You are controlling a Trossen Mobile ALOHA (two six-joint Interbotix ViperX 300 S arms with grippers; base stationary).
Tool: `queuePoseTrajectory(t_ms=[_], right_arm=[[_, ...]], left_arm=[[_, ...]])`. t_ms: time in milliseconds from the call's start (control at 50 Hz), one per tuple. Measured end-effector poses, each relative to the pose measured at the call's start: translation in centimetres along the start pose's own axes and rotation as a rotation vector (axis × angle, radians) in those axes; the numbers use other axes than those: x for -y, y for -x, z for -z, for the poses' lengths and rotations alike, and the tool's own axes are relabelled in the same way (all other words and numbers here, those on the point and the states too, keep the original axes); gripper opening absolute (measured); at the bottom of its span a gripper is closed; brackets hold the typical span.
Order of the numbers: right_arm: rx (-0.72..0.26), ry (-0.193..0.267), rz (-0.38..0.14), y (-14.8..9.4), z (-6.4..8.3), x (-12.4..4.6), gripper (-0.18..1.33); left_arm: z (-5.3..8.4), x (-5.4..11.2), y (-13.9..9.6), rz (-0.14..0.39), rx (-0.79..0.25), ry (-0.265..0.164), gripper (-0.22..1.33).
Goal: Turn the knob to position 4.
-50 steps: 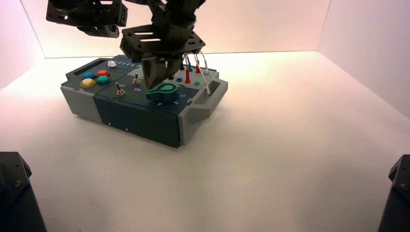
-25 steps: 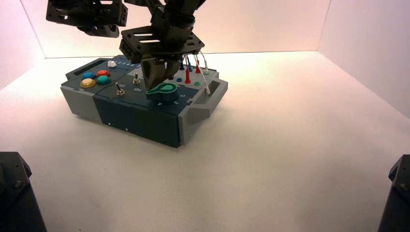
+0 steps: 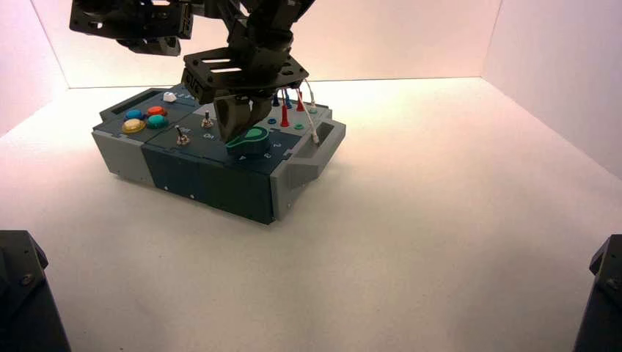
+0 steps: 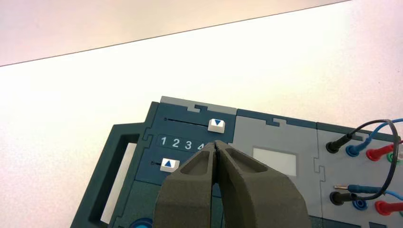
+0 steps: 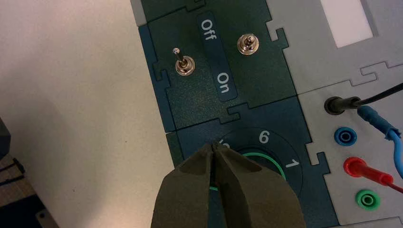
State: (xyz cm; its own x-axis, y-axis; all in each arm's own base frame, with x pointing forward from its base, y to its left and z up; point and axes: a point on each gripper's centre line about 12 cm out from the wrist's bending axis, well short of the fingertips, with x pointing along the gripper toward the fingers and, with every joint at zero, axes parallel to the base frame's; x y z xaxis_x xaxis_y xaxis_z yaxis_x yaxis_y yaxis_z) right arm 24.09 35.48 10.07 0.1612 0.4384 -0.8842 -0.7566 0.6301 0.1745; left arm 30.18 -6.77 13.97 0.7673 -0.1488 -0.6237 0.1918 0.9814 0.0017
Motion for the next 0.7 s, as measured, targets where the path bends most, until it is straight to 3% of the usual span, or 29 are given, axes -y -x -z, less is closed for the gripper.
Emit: queuePoseTrajectory(t_ms=[700], right_arm=[[-0.006, 0.000, -0.002, 0.00, 0.07, -0.02, -0.14]], left_arm=[[0.19, -0.01, 0.02, 0.000, -0.005, 0.000, -0.16]])
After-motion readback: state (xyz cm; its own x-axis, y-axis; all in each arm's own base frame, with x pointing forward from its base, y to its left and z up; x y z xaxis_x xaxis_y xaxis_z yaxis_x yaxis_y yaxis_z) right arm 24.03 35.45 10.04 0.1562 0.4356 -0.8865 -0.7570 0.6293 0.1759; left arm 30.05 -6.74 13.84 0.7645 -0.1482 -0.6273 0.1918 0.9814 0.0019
